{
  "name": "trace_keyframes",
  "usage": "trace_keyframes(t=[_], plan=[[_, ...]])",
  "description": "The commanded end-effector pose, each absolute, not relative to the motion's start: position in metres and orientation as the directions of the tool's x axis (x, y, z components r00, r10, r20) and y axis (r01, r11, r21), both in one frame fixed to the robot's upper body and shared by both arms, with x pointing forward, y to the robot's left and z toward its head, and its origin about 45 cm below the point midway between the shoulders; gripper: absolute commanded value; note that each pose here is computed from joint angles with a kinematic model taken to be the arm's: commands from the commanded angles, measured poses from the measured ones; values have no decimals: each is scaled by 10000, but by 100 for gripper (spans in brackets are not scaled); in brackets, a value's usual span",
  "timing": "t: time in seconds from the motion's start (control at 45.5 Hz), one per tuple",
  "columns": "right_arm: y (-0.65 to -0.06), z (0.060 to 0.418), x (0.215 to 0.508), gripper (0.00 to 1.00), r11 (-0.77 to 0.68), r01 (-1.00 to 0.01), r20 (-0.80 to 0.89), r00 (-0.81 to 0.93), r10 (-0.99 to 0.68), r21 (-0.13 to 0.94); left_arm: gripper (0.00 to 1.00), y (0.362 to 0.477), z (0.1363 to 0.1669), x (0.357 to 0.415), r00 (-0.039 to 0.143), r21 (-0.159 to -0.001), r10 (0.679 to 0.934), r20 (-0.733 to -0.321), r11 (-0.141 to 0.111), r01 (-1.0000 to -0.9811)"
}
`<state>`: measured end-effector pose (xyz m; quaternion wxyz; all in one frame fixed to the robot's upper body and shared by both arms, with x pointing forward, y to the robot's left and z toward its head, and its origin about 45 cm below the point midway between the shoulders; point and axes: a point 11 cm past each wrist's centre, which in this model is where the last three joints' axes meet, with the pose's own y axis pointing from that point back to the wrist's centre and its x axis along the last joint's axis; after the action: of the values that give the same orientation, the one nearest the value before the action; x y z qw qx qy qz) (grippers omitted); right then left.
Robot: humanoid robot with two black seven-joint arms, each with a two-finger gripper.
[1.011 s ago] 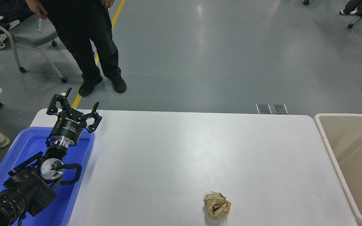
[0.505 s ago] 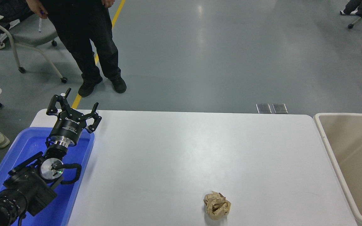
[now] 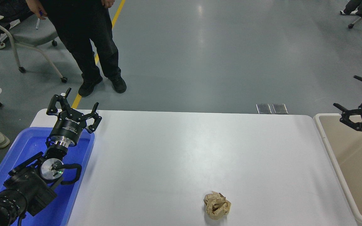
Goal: Dispose of the paper cup in the dustbin
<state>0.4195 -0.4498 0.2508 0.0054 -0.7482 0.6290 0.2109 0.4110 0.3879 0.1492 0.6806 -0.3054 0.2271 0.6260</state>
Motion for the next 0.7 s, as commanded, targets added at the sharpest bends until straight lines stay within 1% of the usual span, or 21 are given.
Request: trace_keyframes(t=[0.0,0.044,0.066,0.088,0.132,0.154,0.176,0.198,0.286,0.33,0.352,0.374,0.418,0.44,0.571,0.593,0.615,0.637,0.681], plan=[[-3822,2329,4459,98,-2469,-9336,-3490,1476,-9254,2598,100,3879,1494,4111,1125,-1316,7139,-6912,288,-9909],[-3692,2271,4479,98,-2630,-9289,-3667,1567,-9170,2606,100,3878,1495,4111,1139,-1325,7133,-6915,297,-9907],[-3633,2253,4494,98,-2690,-9281,-3763,1601,-9126,2574,100,3879,1487,4106,1126,-1299,7133,-6917,304,-9911],[-3584,2230,4506,98,-2729,-9275,-3874,1604,-9078,2555,100,3877,1493,4111,1139,-1314,7133,-6916,308,-9909],[-3474,2185,4535,98,-2799,-9288,-4164,1609,-8948,2427,100,3878,1495,4111,1139,-1325,7133,-6915,297,-9907],[-3430,2161,4547,98,-2811,-9298,-4296,1590,-8889,2375,100,3878,1495,4111,1139,-1325,7133,-6916,297,-9907],[-3382,2132,4560,98,-2812,-9312,-4435,1560,-8826,2321,100,3880,1488,4106,1126,-1310,7133,-6917,294,-9909],[-3331,2097,4568,98,-2815,-9324,-4582,1530,-8756,2265,100,3879,1493,4111,1125,-1316,7139,-6912,288,-9909],[-3176,1934,4581,98,-2707,-9376,-5073,1278,-8523,2185,100,3879,1494,4111,1125,-1316,7139,-6912,288,-9909],[-3104,1860,4589,99,-2631,-9405,-5306,1136,-8400,2151,100,3881,1487,4106,1112,-1301,7139,-6914,284,-9911],[-3066,1823,4592,99,-2589,-9423,-5442,1061,-8322,2122,100,3878,1494,4111,1139,-1325,7133,-6915,297,-9907],[-3039,1793,4595,99,-2550,-9439,-5554,997,-8256,2097,100,3879,1494,4111,1125,-1316,7139,-6912,288,-9909],[-2958,1730,4590,99,-2540,-9449,-5805,906,-8092,2066,100,3880,1488,4106,1126,-1310,7133,-6917,293,-9909],[-2915,1698,4583,99,-2547,-9450,-5944,864,-7995,2052,100,3878,1494,4111,1139,-1325,7133,-6916,297,-9907],[-2722,1590,4539,99,-2535,-9497,-6543,741,-7526,1840,100,3878,1495,4111,1139,-1325,7133,-6915,297,-9907],[-2705,1576,4530,99,-2501,-9513,-6602,717,-7476,1800,100,3880,1488,4106,1126,-1310,7133,-6917,294,-9909],[-2695,1561,4521,99,-2462,-9529,-6646,689,-7440,1769,100,3880,1488,4106,1126,-1310,7133,-6917,294,-9909],[-2659,1539,4507,99,-2427,-9553,-6728,683,-7366,1687,100,3878,1494,4111,1139,-1325,7133,-6916,297,-9907],[-2622,1505,4486,99,-2391,-9570,-6794,657,-7309,1646,100,3878,1495,4111,1139,-1325,7133,-6915,297,-9907]])
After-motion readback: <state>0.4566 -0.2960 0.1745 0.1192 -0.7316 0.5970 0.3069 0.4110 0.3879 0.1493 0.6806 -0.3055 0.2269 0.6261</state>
